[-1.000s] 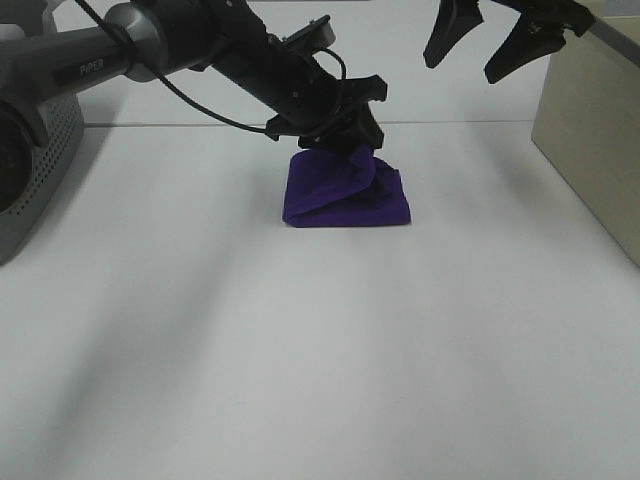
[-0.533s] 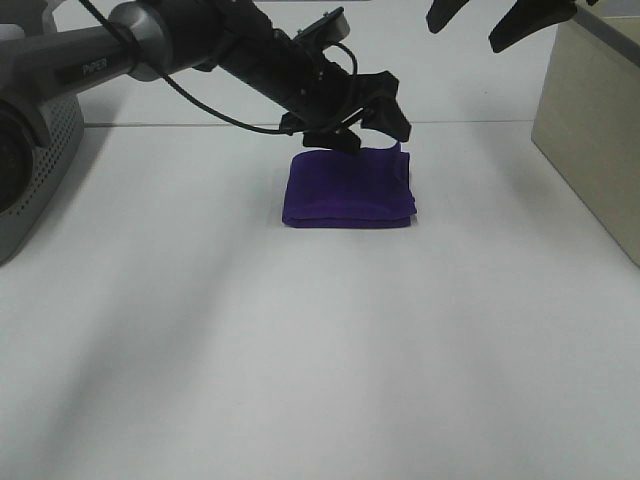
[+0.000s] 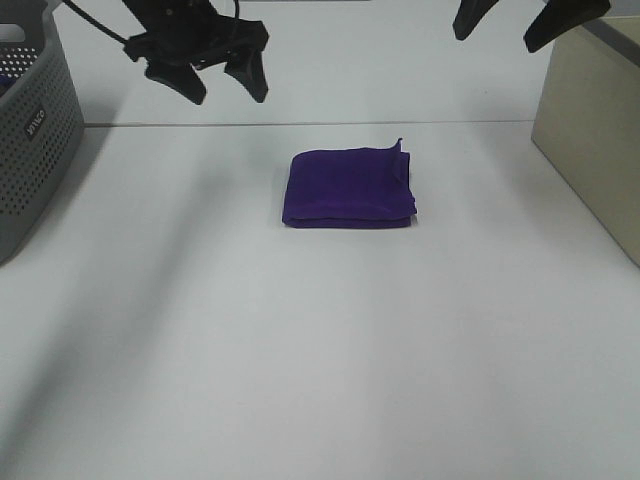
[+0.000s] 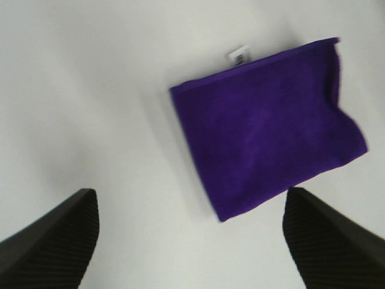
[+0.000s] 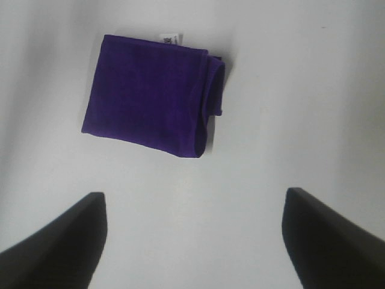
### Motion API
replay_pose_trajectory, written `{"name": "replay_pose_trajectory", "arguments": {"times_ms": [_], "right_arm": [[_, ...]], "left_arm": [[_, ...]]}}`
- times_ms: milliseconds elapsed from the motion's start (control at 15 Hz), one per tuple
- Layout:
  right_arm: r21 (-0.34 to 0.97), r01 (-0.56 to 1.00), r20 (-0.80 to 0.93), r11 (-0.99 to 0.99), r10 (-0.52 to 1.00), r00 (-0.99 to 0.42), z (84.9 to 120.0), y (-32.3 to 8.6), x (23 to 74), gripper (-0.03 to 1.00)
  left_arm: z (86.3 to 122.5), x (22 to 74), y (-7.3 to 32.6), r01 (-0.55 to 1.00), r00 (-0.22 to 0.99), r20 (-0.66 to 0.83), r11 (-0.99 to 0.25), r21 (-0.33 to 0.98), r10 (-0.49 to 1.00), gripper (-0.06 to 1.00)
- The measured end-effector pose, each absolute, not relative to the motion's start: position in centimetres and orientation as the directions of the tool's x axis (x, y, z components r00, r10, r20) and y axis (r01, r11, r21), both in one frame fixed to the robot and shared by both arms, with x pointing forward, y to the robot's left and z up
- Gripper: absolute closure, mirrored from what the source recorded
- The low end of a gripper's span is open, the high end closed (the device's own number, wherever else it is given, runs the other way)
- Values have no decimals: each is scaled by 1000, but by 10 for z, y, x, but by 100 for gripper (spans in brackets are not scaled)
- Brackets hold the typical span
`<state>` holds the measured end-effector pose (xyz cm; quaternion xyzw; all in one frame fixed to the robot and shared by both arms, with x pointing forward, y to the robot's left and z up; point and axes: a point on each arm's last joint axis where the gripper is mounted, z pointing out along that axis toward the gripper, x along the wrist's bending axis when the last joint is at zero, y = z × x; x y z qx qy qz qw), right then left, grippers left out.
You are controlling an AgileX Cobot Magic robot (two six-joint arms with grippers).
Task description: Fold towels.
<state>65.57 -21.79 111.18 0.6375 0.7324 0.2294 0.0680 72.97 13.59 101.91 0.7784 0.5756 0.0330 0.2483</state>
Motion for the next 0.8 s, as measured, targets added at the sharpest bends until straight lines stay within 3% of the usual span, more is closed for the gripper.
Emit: {"name": "replay_pose_trajectory", "arguments": {"times_ms": [67,200,467,667,800], "right_arm": [[432,899,187,77,967,-172,1116,-219,653,18],[528,847,155,66,973,-173,1162,-227,623,18],[578,813,123,71,977,-172,1196,-241,548,18],[639,768,140,30,978,-154,1220,-251,487,18],[679,734,150,-5,980,-132,1227,-259,438,18]], "left_arm": [[1023,728,141,882,329,-207,-221,417,921,17],[1045,731,179,877,267,-136,-182,444,954,17],[1101,721,247,841,152,-115,-67,537,982,17],[1135,682,280,840,97,-88,-34,542,991,17],[1150,625,290,864,77,-40,-47,501,996,17]]}}
